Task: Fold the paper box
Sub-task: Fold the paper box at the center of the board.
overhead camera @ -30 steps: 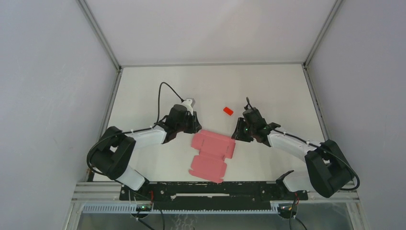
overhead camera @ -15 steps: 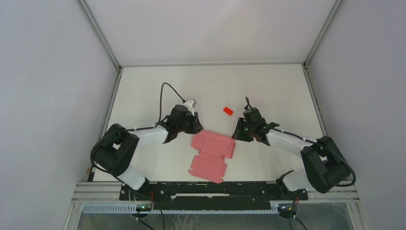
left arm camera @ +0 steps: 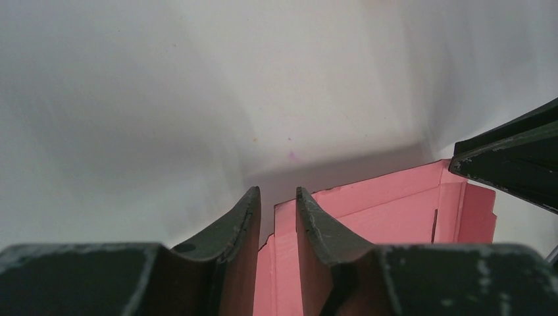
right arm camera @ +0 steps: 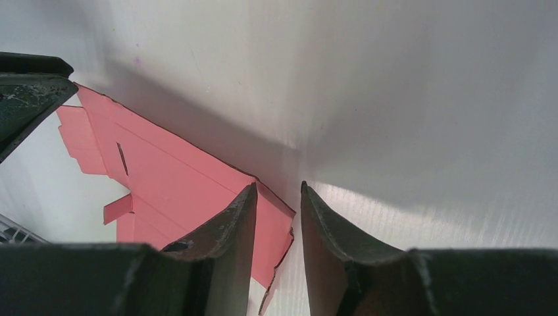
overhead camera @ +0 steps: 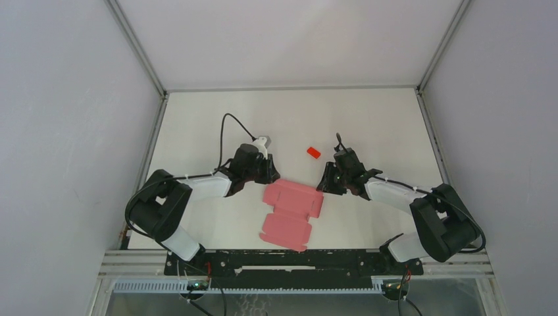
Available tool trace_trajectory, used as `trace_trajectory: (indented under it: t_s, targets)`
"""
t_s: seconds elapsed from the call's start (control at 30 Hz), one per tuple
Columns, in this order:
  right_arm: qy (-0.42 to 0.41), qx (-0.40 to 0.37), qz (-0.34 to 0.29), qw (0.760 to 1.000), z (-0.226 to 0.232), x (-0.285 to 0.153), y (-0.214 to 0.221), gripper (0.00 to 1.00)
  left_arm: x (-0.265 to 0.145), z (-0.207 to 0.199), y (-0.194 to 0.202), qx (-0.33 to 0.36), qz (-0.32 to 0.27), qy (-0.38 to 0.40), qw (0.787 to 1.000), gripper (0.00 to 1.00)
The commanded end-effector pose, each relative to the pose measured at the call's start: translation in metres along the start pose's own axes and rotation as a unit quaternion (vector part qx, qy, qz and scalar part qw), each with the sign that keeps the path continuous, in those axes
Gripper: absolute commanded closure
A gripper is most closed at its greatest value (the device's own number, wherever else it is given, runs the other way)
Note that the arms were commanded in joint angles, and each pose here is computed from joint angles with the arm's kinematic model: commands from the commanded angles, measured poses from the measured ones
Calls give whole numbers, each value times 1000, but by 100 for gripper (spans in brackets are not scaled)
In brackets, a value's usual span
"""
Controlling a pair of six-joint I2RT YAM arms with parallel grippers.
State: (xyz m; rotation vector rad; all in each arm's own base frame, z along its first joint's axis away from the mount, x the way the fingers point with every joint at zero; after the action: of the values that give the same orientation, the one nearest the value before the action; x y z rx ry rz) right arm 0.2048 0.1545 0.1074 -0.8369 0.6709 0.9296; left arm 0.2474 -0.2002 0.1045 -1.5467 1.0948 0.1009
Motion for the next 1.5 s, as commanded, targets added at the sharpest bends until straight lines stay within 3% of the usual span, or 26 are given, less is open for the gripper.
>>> trace_trajectory:
  t_s: [0.0,0.77,1.47]
  targets:
    - [-21,-3,-14,1000,4,2,-7,61,3,-2,-5,0,-17,16,1000,69]
    - [-33,-3,-13,999,7,1,-7,78,-6,-2,11,-15,-12,28,999,71]
    - [26,-39,1,999,31,1,-16,81,-8,-1,0,-1,-12,5,1000,71]
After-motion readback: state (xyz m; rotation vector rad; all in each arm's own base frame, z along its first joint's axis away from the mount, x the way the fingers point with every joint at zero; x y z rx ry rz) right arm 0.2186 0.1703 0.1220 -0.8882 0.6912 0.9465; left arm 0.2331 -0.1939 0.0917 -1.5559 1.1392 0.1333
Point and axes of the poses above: each gripper's point midway between its finger pads, its own x axis out along the fingers, its own z axis along the line the jaws close on, y = z × x, the point moved 10 cm from there along -x, back along the fingers, and after that the axes turned 9 degrees about x, right-handed, at the moved point
